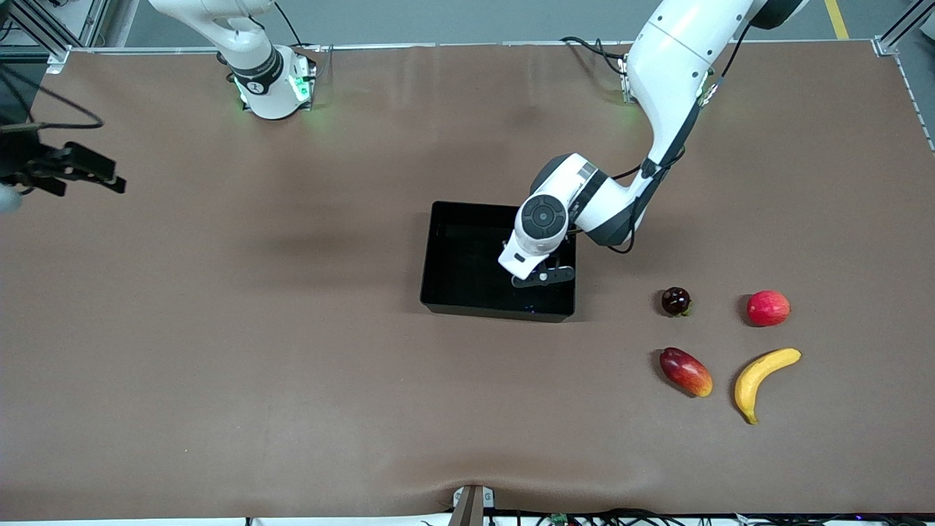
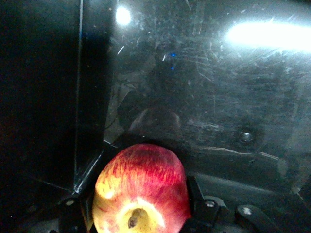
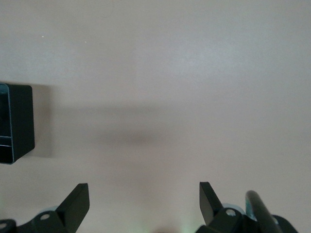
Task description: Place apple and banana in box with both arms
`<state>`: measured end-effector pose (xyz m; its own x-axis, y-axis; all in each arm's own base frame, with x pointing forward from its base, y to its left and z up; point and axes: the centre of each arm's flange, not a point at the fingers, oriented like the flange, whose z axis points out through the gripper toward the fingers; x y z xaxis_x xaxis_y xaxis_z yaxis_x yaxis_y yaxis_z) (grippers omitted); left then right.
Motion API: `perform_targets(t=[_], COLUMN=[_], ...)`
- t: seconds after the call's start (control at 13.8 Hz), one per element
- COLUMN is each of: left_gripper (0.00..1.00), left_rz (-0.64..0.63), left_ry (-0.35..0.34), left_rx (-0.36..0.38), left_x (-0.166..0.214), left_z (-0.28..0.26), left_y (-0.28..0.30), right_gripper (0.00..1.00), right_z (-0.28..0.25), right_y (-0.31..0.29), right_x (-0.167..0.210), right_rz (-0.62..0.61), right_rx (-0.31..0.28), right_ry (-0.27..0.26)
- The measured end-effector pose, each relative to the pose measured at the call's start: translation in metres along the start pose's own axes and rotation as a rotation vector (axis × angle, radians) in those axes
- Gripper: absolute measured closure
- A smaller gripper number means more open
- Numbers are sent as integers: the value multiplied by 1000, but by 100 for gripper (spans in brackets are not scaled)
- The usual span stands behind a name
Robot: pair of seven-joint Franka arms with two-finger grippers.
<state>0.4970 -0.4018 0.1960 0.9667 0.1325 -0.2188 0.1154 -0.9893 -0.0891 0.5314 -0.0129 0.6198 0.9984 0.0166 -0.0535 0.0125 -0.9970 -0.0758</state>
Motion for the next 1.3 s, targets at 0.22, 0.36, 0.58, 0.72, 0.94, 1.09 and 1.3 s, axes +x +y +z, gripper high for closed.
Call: perform_targets(t=[0.22,0.36,0.58,0.72,0.94,1.09,1.3], left_gripper=[27,13,0,0,0,0,0], left_rz=[1,0,-9,-23,-34,-22,70], left_ry=[2,4,19,26,62,105,135], left_rx=[0,-2,-16,-10,-24,-53,-45], left_x=[-4,-3,5,15,43,74,134], left_z=[1,0,-19,-56,-150,-198,-217], left_y=[7,7,8,2,-23,-67,-172], right_gripper=[0,0,0,0,0,0,0], right_z=[-14,-21,-18,-14,-12,-13,-11], right_y=[6,10,14,17,18,19,22], right_x=[-7,-3,6,9,10,10,9], right_rz=[9,16,18,20,22,25,30], right_rx=[-24,-34,-67,-91,-95,-95,-95], right_ry=[15,7,-6,-15,-21,-22,-36])
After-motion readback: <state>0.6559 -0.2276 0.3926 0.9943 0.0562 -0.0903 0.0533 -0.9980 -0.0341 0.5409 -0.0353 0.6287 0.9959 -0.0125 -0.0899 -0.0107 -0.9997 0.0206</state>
